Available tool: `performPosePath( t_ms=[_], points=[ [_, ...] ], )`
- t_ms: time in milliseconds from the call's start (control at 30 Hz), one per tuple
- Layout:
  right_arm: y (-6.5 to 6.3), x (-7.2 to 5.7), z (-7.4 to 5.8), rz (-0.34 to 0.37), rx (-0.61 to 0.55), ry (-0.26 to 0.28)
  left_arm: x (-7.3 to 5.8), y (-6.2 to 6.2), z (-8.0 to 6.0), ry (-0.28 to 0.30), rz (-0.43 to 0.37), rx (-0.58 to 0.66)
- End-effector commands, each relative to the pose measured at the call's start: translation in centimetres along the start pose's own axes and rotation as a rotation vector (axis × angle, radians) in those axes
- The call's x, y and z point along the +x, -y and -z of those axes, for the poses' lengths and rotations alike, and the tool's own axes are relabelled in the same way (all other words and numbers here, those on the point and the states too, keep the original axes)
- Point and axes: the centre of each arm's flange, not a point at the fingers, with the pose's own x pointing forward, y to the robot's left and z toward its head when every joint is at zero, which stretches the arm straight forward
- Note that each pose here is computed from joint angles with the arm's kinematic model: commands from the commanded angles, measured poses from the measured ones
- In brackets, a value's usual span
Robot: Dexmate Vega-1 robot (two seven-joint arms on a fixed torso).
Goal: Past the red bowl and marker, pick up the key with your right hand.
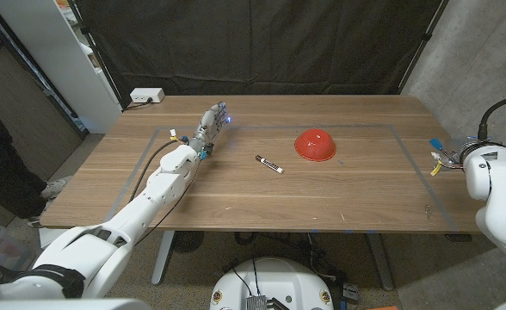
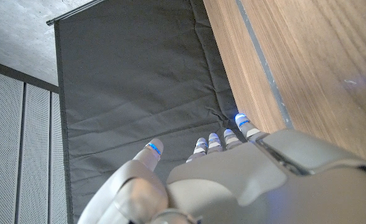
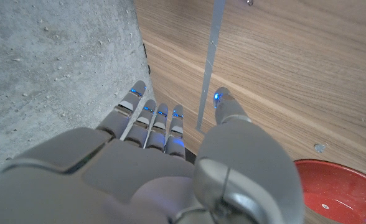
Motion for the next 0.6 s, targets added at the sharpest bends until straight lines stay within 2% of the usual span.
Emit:
performPosePath(
  t_ms=[33,600],
  points=[
    [-0.56,0.34,-0.27,-0.029,-0.010,-0.008,0.51,0.23,0.14,-0.005,0.007,-0.001],
    [-1.09,1.01,-0.80,-0.065,-0.046,-0.036,0.86,0.15,0.02,-0.006,0.005,0.002]
  ],
)
